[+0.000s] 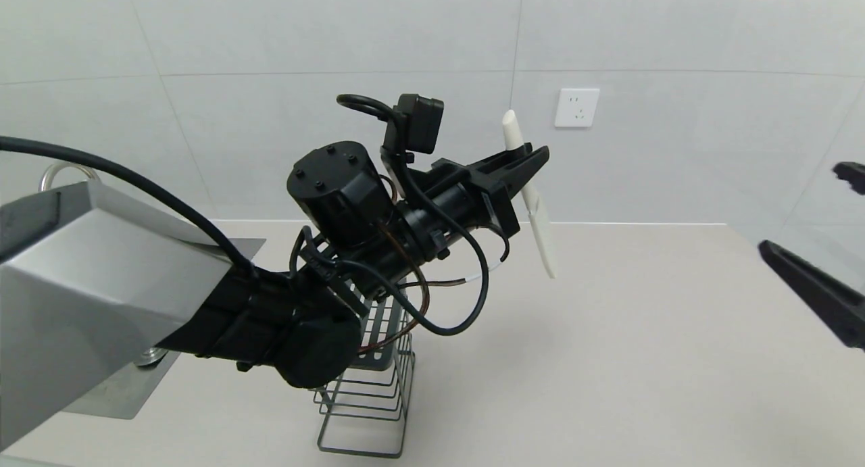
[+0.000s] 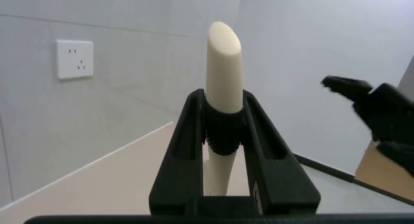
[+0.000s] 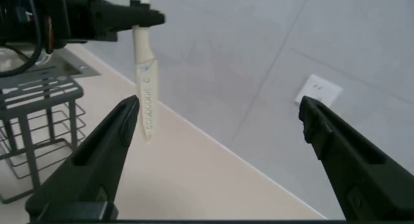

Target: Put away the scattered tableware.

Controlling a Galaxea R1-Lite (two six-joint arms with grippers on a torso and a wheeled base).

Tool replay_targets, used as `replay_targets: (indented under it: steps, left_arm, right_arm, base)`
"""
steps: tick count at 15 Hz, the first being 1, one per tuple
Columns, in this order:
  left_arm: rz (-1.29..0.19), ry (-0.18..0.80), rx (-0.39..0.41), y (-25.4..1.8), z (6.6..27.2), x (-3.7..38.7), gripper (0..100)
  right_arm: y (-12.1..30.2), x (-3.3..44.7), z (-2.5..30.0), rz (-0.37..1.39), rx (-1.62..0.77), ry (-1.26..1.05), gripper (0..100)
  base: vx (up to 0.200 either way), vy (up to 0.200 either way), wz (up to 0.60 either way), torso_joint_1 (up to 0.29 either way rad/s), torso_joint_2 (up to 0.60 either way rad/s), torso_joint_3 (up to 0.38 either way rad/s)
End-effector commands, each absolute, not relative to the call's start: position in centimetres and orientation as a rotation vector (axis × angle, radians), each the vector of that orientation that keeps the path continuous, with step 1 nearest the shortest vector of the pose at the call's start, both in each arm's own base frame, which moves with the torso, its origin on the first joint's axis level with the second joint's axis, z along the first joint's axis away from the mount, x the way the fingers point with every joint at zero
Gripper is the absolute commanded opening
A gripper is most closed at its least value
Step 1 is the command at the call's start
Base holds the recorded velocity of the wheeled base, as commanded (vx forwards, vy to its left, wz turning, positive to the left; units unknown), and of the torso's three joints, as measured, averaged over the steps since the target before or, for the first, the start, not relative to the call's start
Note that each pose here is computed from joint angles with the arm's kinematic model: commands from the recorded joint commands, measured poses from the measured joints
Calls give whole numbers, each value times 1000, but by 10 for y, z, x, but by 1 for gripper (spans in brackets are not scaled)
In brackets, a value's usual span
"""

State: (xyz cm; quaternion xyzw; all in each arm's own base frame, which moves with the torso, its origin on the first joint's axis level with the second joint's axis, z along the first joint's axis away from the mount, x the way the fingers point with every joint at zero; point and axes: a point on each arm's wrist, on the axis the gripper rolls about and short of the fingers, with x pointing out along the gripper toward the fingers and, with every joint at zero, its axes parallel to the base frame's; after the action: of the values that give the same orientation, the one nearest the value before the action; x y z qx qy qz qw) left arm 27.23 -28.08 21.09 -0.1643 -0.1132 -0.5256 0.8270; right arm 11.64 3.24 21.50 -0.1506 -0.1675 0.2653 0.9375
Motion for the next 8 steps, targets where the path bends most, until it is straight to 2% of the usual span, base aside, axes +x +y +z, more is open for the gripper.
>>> replay_targets:
  steps: [1, 5, 8]
  left_arm:
    - [-1117, -241, -349, -266, 221, 257, 0]
    - [-1115, -234, -343, -248, 226, 240, 0]
    - [-1109, -256, -306, -238, 231, 229, 0]
  right_arm:
    - [15, 62, 211, 424, -340, -451, 100]
    - [8, 21, 193, 298, -366, -456, 100]
    - [8, -8, 171, 271, -376, -493, 100]
  base:
    - [0, 0, 0, 0, 0, 0]
    - [0, 0, 0, 0, 0, 0]
    - [0, 0, 0, 0, 0, 0]
